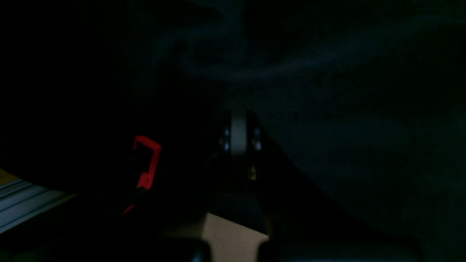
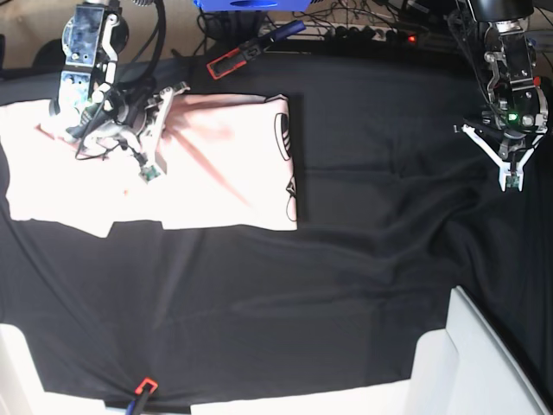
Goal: Fold the T-shirt properly
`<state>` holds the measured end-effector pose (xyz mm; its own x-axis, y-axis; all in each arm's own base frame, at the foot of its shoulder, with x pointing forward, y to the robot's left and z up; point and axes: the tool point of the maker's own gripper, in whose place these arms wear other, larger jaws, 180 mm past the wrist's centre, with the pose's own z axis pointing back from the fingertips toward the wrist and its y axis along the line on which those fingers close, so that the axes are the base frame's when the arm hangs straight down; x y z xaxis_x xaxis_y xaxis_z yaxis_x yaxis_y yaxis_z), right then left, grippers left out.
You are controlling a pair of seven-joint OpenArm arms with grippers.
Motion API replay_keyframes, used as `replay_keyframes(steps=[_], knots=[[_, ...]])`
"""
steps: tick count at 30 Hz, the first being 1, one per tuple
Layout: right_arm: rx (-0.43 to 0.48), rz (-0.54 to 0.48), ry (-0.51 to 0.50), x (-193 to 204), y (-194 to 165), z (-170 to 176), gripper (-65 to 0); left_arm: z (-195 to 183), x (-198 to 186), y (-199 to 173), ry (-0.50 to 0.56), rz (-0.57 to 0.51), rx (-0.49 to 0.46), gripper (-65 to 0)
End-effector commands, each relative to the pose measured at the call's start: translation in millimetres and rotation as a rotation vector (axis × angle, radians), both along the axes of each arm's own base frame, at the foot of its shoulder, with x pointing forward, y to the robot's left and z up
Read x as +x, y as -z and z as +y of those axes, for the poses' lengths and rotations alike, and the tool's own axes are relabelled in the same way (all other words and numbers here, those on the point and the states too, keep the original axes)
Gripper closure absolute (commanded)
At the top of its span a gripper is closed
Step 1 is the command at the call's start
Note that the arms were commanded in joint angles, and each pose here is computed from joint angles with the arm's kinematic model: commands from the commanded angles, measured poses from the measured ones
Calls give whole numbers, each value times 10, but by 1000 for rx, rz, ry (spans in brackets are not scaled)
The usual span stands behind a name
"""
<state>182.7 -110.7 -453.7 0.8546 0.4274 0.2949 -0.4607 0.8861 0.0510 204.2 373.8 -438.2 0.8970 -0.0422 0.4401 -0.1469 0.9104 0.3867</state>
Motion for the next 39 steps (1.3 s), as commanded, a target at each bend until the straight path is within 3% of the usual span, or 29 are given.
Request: replay_keyframes(steps=[1, 15, 21, 23, 27, 29, 37, 39], knots=[[-3, -4, 12, -6, -24, -35, -1, 76, 71, -107, 6, -26, 30, 0], [2, 25, 15, -142, 25, -23, -9, 24, 72, -76, 6, -26, 19, 0], [100, 26, 23, -140, -8, 140, -25, 3, 86, -74, 10, -28, 16, 0], [113, 46, 22, -168, -9, 163, -97, 3, 86, -74, 10, -28, 16, 0], [102, 46, 20, -171, -41, 144, -329, 15, 89, -88, 7, -32, 18, 0], [94, 26, 22, -155, -99, 122, -387, 27, 79, -84, 3, -30, 19, 0], [60, -107, 18, 118, -412, 28, -328, -7, 112, -100, 13, -38, 17, 0], [42, -146, 6, 300, -482, -33, -255, -132, 156, -94, 18, -58, -6, 0]])
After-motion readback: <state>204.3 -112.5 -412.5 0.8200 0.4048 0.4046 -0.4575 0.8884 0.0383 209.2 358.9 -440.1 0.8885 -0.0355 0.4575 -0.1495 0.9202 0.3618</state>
